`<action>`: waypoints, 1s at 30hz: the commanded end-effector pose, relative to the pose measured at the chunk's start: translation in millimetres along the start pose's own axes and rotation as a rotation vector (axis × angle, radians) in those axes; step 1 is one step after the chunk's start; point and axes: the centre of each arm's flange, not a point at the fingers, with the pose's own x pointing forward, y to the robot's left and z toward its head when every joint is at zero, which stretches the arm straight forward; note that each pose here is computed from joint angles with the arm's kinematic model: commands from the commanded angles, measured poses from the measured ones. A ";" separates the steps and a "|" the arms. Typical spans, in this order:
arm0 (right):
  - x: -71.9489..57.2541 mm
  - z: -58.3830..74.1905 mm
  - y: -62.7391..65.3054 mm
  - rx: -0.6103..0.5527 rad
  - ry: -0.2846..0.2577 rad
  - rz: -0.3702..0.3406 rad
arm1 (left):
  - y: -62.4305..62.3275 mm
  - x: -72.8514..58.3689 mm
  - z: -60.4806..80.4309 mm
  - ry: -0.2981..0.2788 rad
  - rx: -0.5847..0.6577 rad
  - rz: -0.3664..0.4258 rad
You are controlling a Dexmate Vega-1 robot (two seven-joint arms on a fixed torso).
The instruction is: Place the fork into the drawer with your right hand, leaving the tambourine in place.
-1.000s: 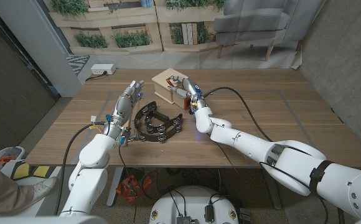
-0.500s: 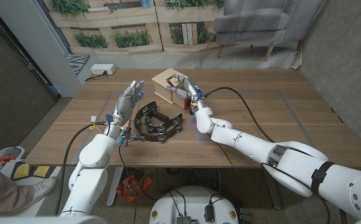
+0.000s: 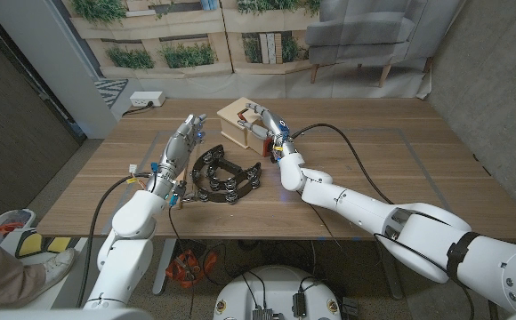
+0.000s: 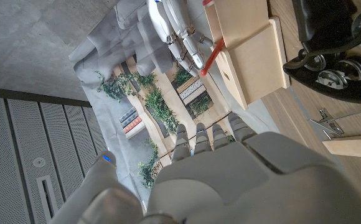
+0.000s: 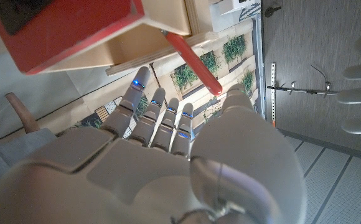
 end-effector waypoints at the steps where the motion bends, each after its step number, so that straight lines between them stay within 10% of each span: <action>1: -0.4 5.2 -6.8 -0.017 -0.029 -0.022 | 0.3 5.1 5.0 -0.011 0.005 -0.013; 30: 5.9 18.2 -41.2 -0.075 -0.087 -0.081 | -6.2 3.7 6.3 -0.012 0.004 -0.006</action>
